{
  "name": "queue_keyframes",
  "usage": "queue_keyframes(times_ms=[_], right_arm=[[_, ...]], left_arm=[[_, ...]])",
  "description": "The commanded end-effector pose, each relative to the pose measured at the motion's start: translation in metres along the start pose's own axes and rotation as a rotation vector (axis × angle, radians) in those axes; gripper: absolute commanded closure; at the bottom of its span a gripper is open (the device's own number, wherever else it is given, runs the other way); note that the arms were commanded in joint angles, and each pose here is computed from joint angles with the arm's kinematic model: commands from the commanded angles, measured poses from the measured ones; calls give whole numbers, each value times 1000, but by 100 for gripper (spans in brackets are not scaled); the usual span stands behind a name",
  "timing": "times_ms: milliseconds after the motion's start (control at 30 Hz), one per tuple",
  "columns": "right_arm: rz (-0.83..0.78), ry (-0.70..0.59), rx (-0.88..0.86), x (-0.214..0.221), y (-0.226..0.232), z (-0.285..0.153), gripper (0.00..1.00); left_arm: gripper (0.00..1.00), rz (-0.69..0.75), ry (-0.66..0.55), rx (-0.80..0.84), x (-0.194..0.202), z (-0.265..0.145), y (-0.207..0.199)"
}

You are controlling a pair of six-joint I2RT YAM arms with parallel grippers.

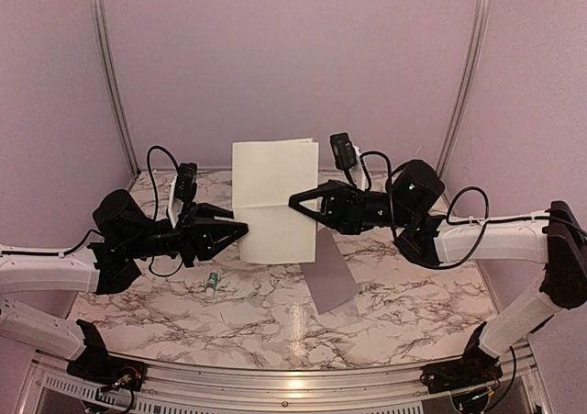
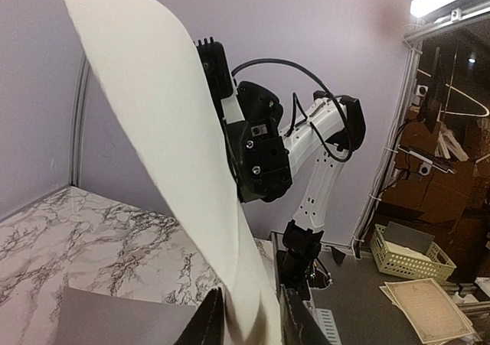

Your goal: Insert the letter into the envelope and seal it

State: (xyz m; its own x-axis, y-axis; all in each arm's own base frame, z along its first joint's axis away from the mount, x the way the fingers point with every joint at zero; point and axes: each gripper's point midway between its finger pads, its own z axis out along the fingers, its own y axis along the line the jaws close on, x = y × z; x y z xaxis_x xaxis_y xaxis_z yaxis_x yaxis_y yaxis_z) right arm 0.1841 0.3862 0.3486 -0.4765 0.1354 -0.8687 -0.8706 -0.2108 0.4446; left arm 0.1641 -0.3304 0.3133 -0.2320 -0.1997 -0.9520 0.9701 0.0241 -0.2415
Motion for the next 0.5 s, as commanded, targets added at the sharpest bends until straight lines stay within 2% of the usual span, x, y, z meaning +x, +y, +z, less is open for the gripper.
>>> queue_keyframes(times_ms=[0, 167, 200, 267, 300, 367, 467], right_arm=[[-39, -39, -44, -21, 10, 2, 98], [-27, -28, -39, -17, 5, 3, 95], [-24, -24, -40, -16, 5, 3, 84], [-20, -19, -35, -14, 2, 3, 53], [-23, -16, -36, -14, 2, 3, 43], [-27, -7, -36, -12, 2, 3, 34], [-38, 4, -23, -10, 0, 4, 31]], left_arm=[[79, 18, -19, -6, -3, 2, 1], [95, 29, -31, -7, -6, 1, -1], [97, 31, -34, -8, -8, 1, -1], [100, 31, -37, -16, -8, 1, 0], [100, 27, -39, -21, -9, 1, 1], [100, 13, -49, -45, -10, 1, 5], [100, -18, -67, -78, -14, 0, 11]])
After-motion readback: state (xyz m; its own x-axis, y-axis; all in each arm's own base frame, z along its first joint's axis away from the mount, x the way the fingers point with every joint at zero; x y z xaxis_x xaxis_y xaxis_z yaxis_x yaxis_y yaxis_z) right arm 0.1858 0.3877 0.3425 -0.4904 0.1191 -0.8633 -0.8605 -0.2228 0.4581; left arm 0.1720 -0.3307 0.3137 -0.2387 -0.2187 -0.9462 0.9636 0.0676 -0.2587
